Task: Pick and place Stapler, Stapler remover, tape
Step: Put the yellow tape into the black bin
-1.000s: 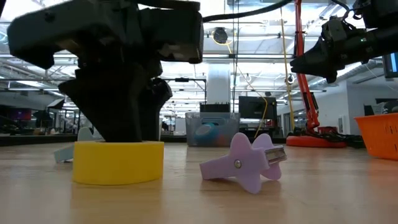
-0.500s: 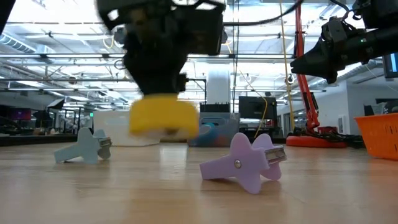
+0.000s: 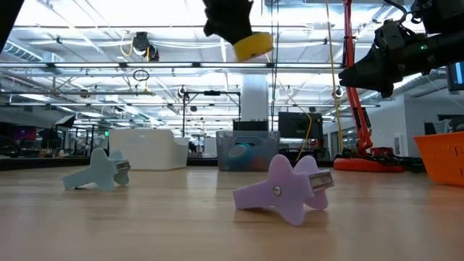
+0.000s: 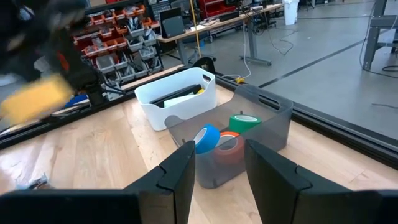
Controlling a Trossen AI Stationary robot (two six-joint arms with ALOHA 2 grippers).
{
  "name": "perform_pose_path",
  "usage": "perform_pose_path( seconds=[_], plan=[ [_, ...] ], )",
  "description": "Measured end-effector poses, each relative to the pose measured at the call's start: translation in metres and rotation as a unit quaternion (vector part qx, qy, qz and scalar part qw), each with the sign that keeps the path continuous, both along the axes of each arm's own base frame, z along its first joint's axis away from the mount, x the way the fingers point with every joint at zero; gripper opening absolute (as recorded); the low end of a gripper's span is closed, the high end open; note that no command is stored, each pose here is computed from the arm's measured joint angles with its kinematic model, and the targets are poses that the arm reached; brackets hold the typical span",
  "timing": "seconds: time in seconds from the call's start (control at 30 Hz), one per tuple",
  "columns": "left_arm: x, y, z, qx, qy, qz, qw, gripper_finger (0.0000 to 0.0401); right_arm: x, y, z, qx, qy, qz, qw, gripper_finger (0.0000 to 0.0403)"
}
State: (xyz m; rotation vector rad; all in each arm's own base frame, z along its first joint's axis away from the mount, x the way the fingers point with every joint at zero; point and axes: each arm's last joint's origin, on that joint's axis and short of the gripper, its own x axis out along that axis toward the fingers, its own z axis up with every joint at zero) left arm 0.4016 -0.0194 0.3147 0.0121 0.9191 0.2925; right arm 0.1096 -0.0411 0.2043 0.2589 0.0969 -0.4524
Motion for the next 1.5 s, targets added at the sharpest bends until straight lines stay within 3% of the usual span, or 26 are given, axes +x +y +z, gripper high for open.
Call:
perform_pose_path(
  seconds=[0.17,0.33,0.4,0.63,0.97,1.5],
  plan=[
    [0.010,0.058,0.020,0.060,-0.058,0.048,0.995,0.0035,0.000,0.000,0.000,0.001,0.001,0.000,1.000,0.0130],
    [0.015,0.120,0.024,0.074,-0.117,0.099,0.985,0.0035,0.000,0.000,-0.002,0.002,0.008,0.000,1.000,0.0130],
    [0.009,0.145,0.021,0.074,-0.112,0.128,0.983,0.0035,0.000,0.000,-0.003,0.004,0.013,0.000,1.000,0.0130],
    [0.003,0.207,0.000,-0.016,-0.143,0.204,0.968,0.0035,-0.001,0.000,-0.004,0.007,0.019,0.000,1.000,0.0130],
    [0.026,0.214,-0.072,-0.067,-0.047,0.193,0.978,0.0035,-0.001,0.000,-0.003,0.005,0.015,-0.002,1.000,0.0130],
    [0.031,0.226,-0.122,-0.111,0.007,0.203,0.973,0.0035,-0.001,0.000,-0.003,0.006,0.015,-0.003,1.000,0.0130]
  ],
)
